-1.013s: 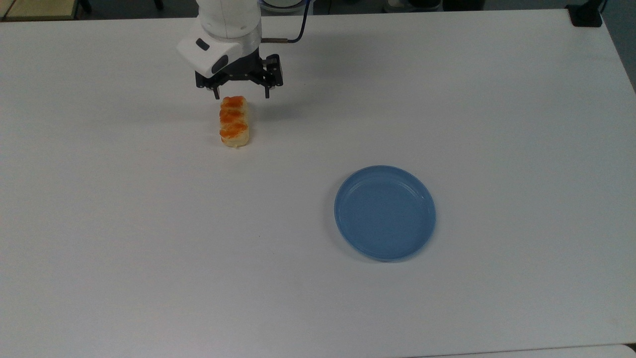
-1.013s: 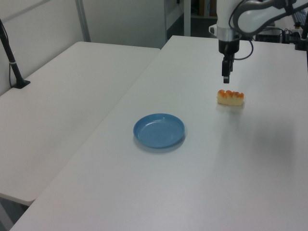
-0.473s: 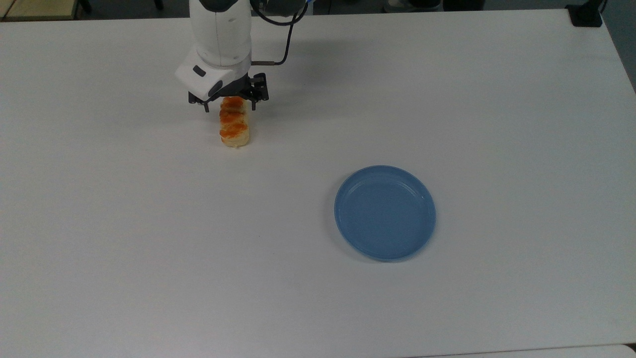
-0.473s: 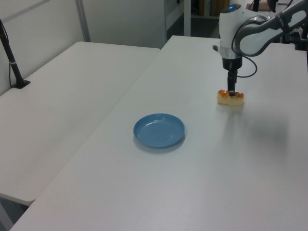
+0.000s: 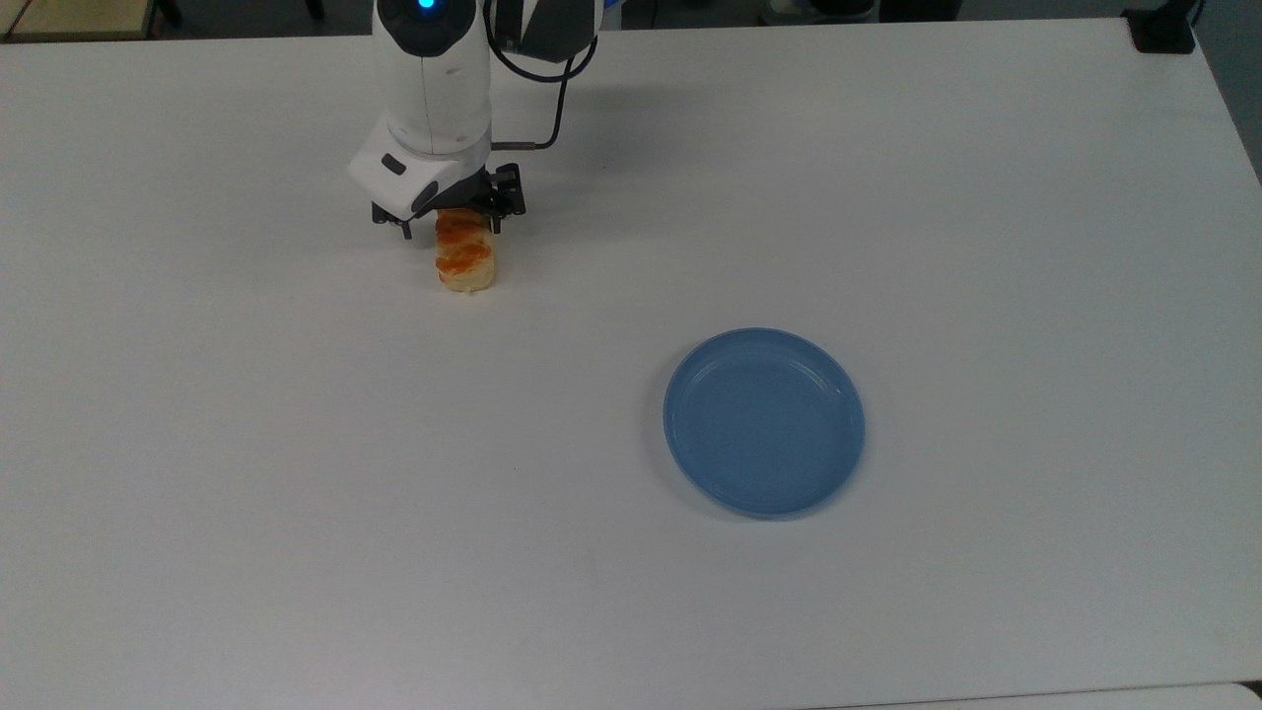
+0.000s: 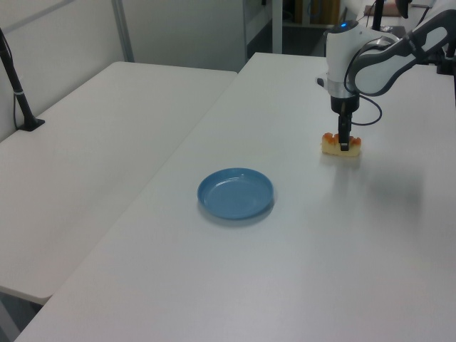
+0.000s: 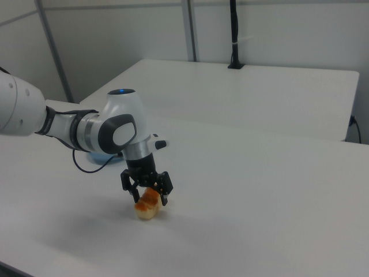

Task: Put the bread on a plate
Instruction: 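Lower the gripper around the bread roll and close it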

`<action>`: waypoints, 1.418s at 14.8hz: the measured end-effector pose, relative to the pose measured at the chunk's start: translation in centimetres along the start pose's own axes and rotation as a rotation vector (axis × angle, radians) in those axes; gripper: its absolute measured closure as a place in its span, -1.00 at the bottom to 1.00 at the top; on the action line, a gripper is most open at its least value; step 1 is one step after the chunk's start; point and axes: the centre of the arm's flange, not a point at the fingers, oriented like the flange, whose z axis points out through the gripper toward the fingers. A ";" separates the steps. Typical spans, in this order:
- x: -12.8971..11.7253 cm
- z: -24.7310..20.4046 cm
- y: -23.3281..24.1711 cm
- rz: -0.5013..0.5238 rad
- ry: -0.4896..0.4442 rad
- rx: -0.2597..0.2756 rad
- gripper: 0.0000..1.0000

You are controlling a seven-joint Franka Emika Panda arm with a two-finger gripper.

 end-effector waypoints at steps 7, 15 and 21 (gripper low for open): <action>0.5 0.4 -1.2 -0.022 -0.001 -0.003 -0.93; 0.7 0.7 -1.2 -0.022 0.011 -0.006 0.06; 0.8 0.3 -1.0 -0.020 0.019 -0.008 0.26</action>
